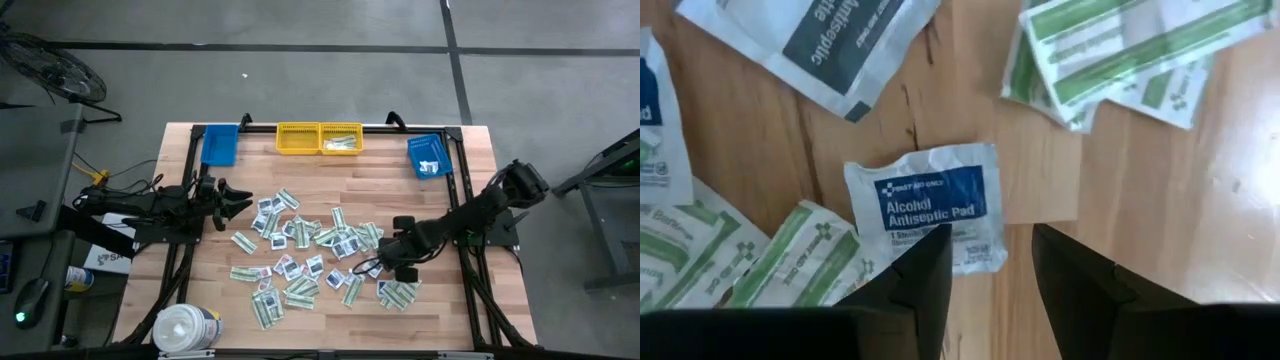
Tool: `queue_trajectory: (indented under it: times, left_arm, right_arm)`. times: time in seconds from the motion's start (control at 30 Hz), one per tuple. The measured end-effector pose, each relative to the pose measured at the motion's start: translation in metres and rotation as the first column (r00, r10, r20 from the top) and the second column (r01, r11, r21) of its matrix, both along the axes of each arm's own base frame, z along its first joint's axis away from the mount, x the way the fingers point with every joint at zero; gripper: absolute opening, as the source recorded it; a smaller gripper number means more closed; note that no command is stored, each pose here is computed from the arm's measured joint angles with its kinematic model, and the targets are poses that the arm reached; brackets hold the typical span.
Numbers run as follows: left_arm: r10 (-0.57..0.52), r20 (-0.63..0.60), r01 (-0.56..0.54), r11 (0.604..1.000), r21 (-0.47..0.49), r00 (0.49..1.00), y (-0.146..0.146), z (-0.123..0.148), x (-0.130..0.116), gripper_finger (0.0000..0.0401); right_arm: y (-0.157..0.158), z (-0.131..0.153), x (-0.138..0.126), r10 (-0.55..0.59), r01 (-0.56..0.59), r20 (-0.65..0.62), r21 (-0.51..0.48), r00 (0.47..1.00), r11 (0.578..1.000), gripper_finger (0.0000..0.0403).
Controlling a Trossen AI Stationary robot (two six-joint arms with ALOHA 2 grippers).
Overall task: Pick & Place First Aid Supplies
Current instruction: Put the blue alcohol pad into the left blue bin
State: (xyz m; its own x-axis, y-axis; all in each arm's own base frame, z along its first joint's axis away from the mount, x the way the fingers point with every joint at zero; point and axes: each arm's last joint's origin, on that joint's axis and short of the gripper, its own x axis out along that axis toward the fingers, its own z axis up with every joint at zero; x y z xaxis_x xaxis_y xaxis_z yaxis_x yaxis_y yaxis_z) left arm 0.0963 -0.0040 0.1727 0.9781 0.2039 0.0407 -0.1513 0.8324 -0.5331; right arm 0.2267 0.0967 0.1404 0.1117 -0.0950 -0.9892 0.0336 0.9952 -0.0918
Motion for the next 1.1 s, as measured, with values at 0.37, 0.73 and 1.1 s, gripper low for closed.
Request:
queue_trajectory:
  times: [0.37,0.73,1.1]
  left_arm:
    - [0.0,0.0,0.0,1.0,0.0,1.0,0.0,0.0,0.0,0.0161]
    - [0.0,0.0,0.0,1.0,0.0,1.0,0.0,0.0,0.0,0.0161]
    - [-0.001,0.0,0.001,1.0,0.0,1.0,0.0,0.0,0.0,0.0161]
  right_arm:
    - [0.004,-0.012,0.007,0.023,-0.023,-0.012,0.033,1.0,0.999,0.0126]
    - [-0.003,-0.013,0.011,0.003,0.001,-0.034,0.11,0.999,0.994,0.0027]
    - [-0.006,-0.001,0.009,-0.027,0.024,0.052,0.047,0.998,0.999,0.0002]
